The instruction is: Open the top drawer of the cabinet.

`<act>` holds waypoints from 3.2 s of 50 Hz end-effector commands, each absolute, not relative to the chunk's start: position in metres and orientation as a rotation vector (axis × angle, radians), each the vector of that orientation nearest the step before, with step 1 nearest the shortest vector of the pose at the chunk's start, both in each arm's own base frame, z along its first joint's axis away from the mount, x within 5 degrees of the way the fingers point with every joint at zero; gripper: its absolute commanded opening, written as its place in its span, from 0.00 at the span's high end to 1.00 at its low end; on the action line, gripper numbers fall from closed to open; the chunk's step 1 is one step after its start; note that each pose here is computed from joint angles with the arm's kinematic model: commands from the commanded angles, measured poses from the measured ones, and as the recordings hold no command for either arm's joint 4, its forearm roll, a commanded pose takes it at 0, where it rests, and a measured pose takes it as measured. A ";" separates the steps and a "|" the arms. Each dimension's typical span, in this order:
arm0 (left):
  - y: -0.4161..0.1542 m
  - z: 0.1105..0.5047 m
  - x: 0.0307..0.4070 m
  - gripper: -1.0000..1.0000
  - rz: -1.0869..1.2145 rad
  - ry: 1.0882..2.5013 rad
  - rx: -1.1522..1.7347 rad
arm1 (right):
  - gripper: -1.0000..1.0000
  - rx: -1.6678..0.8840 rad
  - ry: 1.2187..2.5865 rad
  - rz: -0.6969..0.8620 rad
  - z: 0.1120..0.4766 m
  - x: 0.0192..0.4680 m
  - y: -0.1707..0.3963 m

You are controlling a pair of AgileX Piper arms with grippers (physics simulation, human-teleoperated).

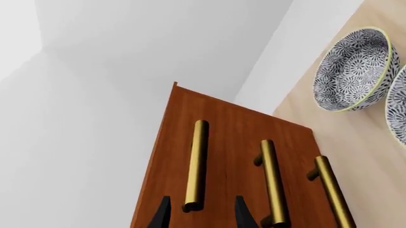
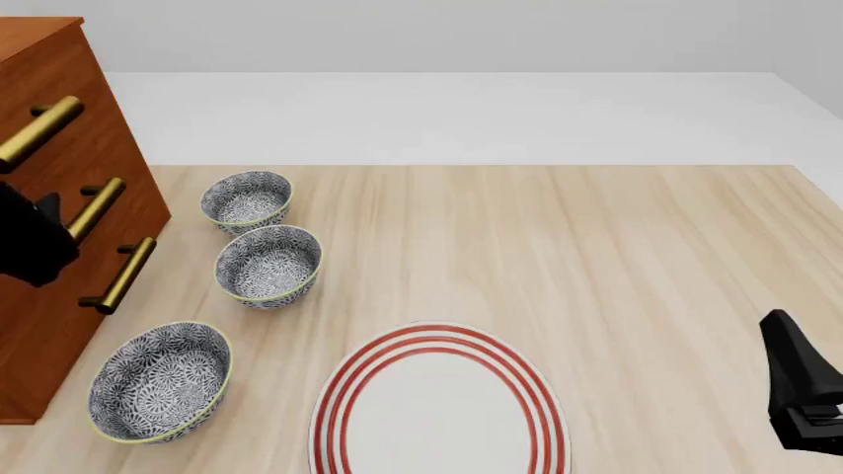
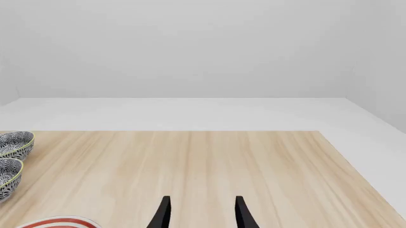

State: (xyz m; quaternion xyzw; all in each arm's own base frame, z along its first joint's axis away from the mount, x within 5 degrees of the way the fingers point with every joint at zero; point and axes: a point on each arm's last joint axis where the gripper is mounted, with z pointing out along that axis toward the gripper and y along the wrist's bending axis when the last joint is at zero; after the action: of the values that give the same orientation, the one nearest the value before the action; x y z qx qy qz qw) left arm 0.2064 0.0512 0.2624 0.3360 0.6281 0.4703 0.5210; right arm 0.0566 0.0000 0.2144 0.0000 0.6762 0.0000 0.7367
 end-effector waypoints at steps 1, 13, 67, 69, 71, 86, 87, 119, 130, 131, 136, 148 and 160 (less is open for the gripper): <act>0.052 0.259 0.208 1.00 1.151 1.494 0.819 | 0.00 0.000 1.485 0.000 0.214 0.057 0.000; 0.051 0.257 0.207 1.00 1.150 1.491 0.825 | 0.00 0.000 1.485 0.000 0.214 0.057 0.000; 0.040 0.245 0.211 1.00 1.157 1.449 0.927 | 0.00 0.000 1.485 0.000 0.214 0.057 0.000; 0.039 0.244 0.211 1.00 1.157 1.446 0.933 | 0.00 0.000 1.485 0.000 0.214 0.057 0.000; 0.038 0.243 0.211 1.00 1.155 1.441 0.939 | 0.00 0.000 1.485 0.000 0.214 0.057 0.000; 0.029 0.242 0.208 1.00 1.133 1.410 0.965 | 0.00 0.000 1.485 0.000 0.214 0.057 0.000; 0.029 0.243 0.208 1.00 1.132 1.409 0.966 | 0.00 0.000 1.485 0.000 0.214 0.057 0.000; 0.018 0.248 0.208 1.00 1.107 1.366 0.996 | 0.00 0.000 1.485 0.000 0.214 0.057 0.000; 0.015 0.250 0.208 1.00 1.100 1.351 1.003 | 0.00 0.000 1.485 0.000 0.214 0.057 0.000; 0.015 0.250 0.209 1.00 1.099 1.351 1.004 | 0.00 0.000 1.485 0.000 0.214 0.057 0.000; 0.013 0.249 0.209 1.00 1.093 1.347 1.010 | 0.00 0.000 1.485 0.000 0.214 0.057 0.000; 0.012 0.248 0.211 1.00 1.085 1.344 1.016 | 0.00 0.000 1.485 0.000 0.214 0.057 0.000; 0.011 0.249 0.210 1.00 1.080 1.345 1.014 | 0.00 0.000 1.485 0.000 0.214 0.057 0.000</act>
State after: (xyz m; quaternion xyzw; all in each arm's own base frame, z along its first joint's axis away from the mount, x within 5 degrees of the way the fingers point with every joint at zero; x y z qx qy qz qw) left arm 0.2043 0.0123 0.2591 0.4172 0.5433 0.4734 0.5538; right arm 0.0566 0.0000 0.2144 0.0000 0.6762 0.0000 0.7367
